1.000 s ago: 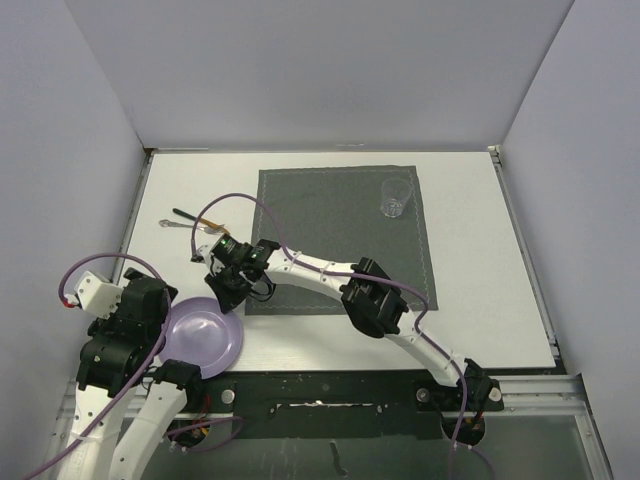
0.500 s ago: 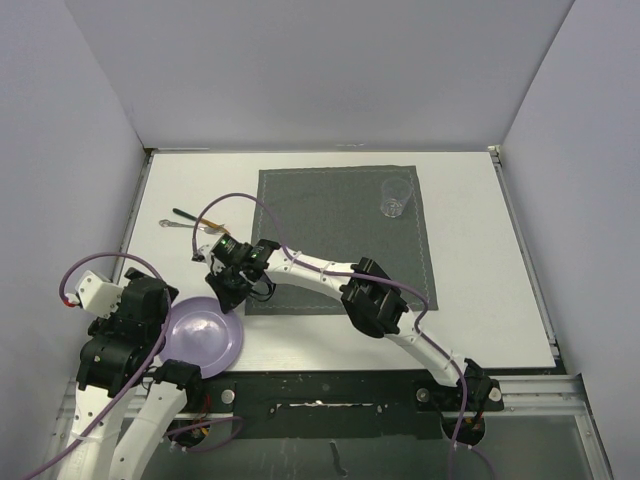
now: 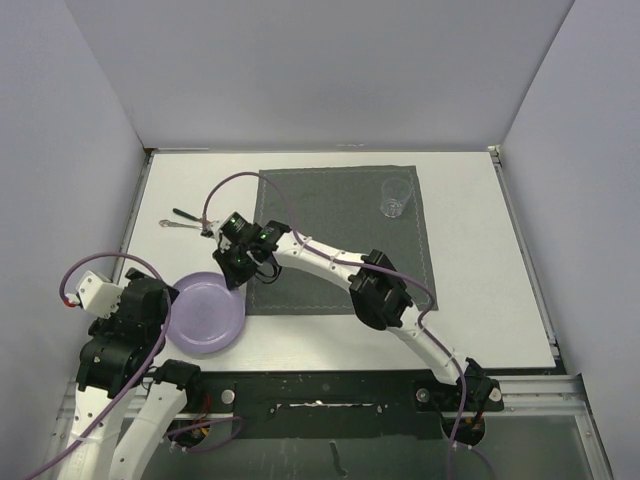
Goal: Set the dinner table for one person
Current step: Pick up the plate at the center of the board, then place the plate on the napkin.
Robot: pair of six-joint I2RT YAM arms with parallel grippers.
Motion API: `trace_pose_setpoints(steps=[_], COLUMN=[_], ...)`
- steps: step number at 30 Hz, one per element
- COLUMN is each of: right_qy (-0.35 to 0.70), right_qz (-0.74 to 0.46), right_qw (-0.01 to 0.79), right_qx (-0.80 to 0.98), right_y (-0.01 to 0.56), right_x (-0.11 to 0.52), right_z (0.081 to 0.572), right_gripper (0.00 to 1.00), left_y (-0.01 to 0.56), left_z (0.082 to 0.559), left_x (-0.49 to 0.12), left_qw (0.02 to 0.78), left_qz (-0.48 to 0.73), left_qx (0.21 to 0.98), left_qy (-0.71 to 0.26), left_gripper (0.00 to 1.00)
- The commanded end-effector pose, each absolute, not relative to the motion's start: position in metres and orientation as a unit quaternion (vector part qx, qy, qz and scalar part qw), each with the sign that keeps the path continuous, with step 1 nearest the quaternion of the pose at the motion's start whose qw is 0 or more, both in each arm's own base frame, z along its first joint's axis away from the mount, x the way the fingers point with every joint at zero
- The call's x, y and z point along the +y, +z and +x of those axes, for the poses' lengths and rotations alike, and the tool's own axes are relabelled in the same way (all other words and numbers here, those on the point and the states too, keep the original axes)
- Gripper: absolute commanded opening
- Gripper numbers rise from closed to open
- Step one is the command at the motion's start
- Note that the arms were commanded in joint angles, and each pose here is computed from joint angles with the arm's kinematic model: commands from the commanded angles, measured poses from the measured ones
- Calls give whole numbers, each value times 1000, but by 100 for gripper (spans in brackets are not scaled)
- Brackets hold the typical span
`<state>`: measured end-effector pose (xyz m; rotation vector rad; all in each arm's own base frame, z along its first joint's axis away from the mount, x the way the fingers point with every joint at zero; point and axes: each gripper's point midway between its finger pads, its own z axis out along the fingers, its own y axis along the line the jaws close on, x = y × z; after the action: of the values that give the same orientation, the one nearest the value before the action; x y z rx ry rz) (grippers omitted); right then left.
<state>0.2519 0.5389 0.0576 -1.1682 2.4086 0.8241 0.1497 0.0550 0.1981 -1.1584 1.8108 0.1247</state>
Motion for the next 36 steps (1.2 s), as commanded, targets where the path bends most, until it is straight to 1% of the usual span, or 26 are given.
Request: trace_pose_setpoints(steps=[1, 5, 9, 12, 17, 21, 24, 29, 36], right_qy=[331, 323, 289, 233, 162, 149, 141, 151, 166], right_qz=[-392, -362, -312, -266, -189, -150, -136, -135, -117], right_qw=[268, 301, 336, 346, 334, 319, 301, 270, 233], right_qx=[815, 821, 840, 869, 909, 924, 933, 941, 951], right_y=[171, 206, 231, 234, 221, 209, 192, 164, 131], right_x=[536, 506, 452, 396, 301, 251, 229, 223, 207], right_z=[284, 316, 358, 389, 424, 433, 432, 417, 400], right_gripper=[0, 0, 0, 0, 0, 0, 0, 0, 0], left_y=[208, 209, 207, 206, 200, 193, 190, 177, 173], left_z=[152, 152, 152, 153, 157, 162, 165, 168, 170], left_x=[56, 56, 54, 53, 48, 43, 41, 36, 34], left_qw=[492, 492, 490, 490, 487, 481, 478, 467, 460], left_qz=[-475, -474, -474, -474, -471, -466, -465, -461, -459], left_qx=[729, 729, 731, 731, 735, 742, 745, 754, 760], left_qy=[40, 39, 35, 31, 20, 14, 12, 9, 8], left_gripper=[88, 88, 88, 87, 88, 88, 87, 87, 87])
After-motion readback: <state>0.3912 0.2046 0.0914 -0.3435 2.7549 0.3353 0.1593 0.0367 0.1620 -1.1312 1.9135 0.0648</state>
